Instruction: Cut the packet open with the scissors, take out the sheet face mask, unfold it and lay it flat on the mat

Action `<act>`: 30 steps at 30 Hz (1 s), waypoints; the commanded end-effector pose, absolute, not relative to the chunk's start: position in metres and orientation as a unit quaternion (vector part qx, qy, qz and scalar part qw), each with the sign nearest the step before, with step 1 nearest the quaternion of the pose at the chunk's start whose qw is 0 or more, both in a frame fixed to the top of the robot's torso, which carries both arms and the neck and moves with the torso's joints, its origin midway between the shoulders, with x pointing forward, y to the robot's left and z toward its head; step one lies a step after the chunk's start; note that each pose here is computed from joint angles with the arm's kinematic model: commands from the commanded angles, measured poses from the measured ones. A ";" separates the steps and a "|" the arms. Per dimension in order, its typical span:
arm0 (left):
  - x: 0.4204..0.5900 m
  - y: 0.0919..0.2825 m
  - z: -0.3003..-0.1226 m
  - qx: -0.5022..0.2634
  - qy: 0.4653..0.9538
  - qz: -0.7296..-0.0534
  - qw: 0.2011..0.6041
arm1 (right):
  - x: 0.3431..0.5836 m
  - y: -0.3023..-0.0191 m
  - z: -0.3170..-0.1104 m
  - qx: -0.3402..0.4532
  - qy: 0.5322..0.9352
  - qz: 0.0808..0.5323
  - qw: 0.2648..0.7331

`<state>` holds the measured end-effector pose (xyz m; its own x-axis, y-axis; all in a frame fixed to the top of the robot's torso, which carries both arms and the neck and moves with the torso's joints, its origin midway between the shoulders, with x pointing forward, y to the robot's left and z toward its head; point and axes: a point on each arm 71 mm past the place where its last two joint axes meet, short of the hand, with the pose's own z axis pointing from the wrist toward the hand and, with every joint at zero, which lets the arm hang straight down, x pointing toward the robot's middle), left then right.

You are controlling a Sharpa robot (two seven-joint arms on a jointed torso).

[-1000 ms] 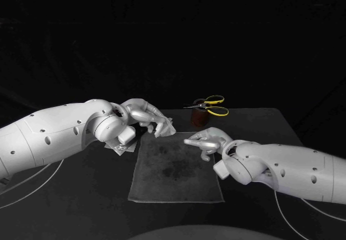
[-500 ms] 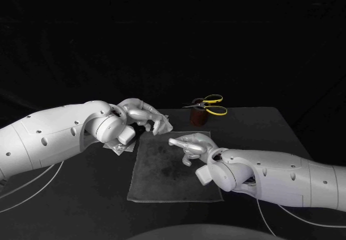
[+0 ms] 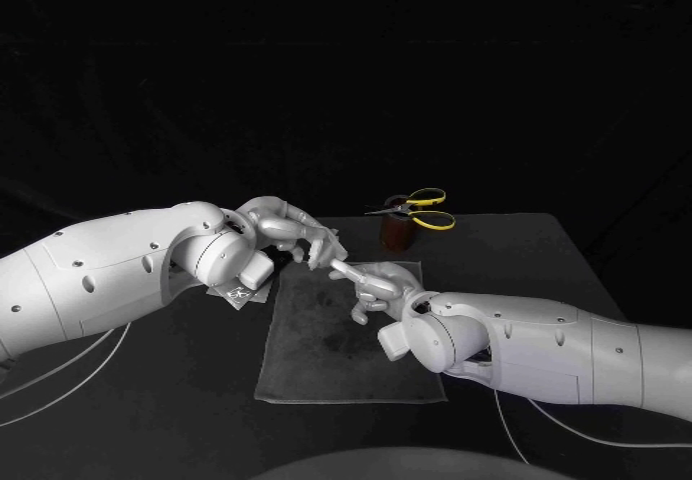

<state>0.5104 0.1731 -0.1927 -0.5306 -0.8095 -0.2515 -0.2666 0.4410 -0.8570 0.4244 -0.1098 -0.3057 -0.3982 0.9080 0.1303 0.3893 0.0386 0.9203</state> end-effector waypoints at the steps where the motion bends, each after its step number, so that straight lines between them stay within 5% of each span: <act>1: 0.508 0.171 -0.192 -0.352 0.774 -0.406 0.334 | 0.428 -0.106 -0.307 0.492 0.665 0.510 0.235; 30: 0.498 0.160 -0.191 -0.349 0.776 -0.424 0.310 | 0.446 -0.100 -0.306 0.499 0.651 0.515 0.251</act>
<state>0.4990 0.1627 -0.1919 -0.5559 -0.8066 -0.2008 -0.2826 0.4106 -0.8669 0.4452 -0.1001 -0.3078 -0.3818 0.9056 0.1849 0.4052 -0.0158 0.9141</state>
